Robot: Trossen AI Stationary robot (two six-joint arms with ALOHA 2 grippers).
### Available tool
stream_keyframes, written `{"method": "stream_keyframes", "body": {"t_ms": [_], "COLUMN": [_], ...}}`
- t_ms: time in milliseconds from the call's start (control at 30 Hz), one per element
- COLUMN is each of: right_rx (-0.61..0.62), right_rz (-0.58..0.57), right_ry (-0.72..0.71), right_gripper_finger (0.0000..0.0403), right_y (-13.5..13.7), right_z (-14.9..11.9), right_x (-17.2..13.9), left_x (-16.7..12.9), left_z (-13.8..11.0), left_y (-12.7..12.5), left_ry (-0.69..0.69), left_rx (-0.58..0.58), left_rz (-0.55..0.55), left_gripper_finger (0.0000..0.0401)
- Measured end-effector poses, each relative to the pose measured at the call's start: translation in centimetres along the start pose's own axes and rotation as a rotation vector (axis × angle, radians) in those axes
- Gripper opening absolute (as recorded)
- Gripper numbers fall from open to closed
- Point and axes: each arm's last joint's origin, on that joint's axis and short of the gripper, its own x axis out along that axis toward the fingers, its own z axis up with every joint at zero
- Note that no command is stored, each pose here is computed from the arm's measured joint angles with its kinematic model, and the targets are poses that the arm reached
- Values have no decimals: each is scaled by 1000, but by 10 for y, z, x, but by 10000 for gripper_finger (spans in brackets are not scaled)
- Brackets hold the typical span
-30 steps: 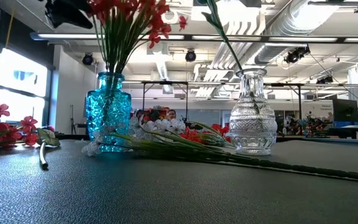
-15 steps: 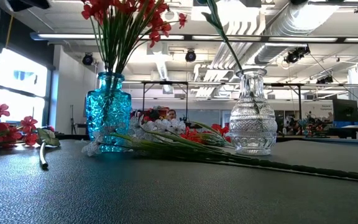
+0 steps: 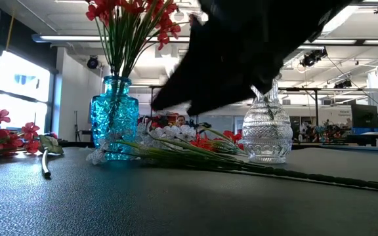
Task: Sort flowers into vase by color
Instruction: Put the white flowers into the transparent vase
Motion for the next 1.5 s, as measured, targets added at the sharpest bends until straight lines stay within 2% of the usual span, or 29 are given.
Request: {"method": "stream_keyframes", "body": {"t_ms": [167,300,400,567,600,867,1033,1200,1400,1500], "right_rx": [79,135,160,176,177,309,321,303,248,161], "right_rz": [-157,-159,-155,-155,-154,-197,-178,-126,-109,-63], "right_ry": [157,247,280,317,324,467,423,441,430,463], "right_gripper_finger": [255,221,166,34,18,3,26,102,221,236], "right_y": [-15,-23,-24,-16,-13,10,23,23,13,12], "right_z": [-4,-11,-16,-26,-29,-64,-79,-65,-48,-48], "right_x": [15,23,23,11,8,-38,-65,-81,-61,-41], "left_x": [18,26,28,28,28,28,28,28,28,28], "left_z": [-18,-24,-26,-25,-25,-25,-25,-24,-24,-24], "left_y": [-7,-9,-10,-10,-10,-11,-11,-11,-11,-12], "left_ry": [-8,-23,-24,-39,-39,-70,-73,-91,-91,-92], "left_rx": [-5,12,16,14,12,12,11,11,11,8], "left_rz": [57,81,86,83,81,79,78,78,78,75], "left_gripper_finger": [167,167,167,167,167,167,167,167,167,167]}}
